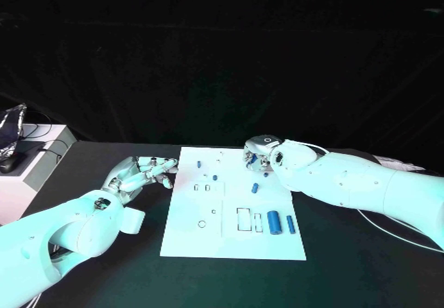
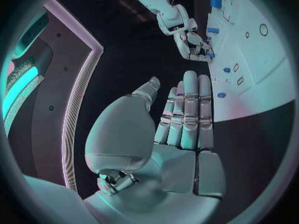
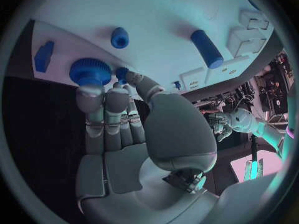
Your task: Assemble the parts on the task board
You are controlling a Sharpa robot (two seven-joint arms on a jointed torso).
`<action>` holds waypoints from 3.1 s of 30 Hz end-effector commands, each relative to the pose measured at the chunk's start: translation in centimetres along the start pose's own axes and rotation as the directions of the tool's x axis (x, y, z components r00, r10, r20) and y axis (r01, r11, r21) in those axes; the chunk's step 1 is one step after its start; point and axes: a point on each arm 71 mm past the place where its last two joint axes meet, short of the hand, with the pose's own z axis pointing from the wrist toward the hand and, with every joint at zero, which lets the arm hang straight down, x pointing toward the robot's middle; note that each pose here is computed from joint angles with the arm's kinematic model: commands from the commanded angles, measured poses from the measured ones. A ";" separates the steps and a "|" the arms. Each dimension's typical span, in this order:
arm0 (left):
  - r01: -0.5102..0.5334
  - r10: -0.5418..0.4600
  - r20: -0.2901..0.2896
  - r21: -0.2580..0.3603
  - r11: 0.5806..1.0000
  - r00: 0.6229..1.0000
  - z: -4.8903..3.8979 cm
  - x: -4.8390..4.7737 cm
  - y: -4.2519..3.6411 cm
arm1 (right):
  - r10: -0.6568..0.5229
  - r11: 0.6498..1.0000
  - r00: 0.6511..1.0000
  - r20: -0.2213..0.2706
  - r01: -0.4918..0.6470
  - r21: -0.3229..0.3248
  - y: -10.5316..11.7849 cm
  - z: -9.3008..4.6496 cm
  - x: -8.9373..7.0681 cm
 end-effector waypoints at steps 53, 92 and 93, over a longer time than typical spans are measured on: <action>0.002 -0.002 -0.001 -0.002 1.000 1.000 0.12 -0.24 0.13 | 0.066 0.998 0.991 0.114 -0.068 0.007 1.7 -1.5 -1.6; 0.011 -0.011 -0.022 0.003 1.000 1.000 0.14 0.51 -0.10 | 0.010 1.000 0.954 0.300 -0.017 0.019 5.0 1.8 -2.3; 0.010 -0.010 -0.021 0.003 1.000 1.000 0.14 0.50 -0.11 | 0.009 1.000 0.954 0.301 -0.016 0.021 5.0 1.8 -2.3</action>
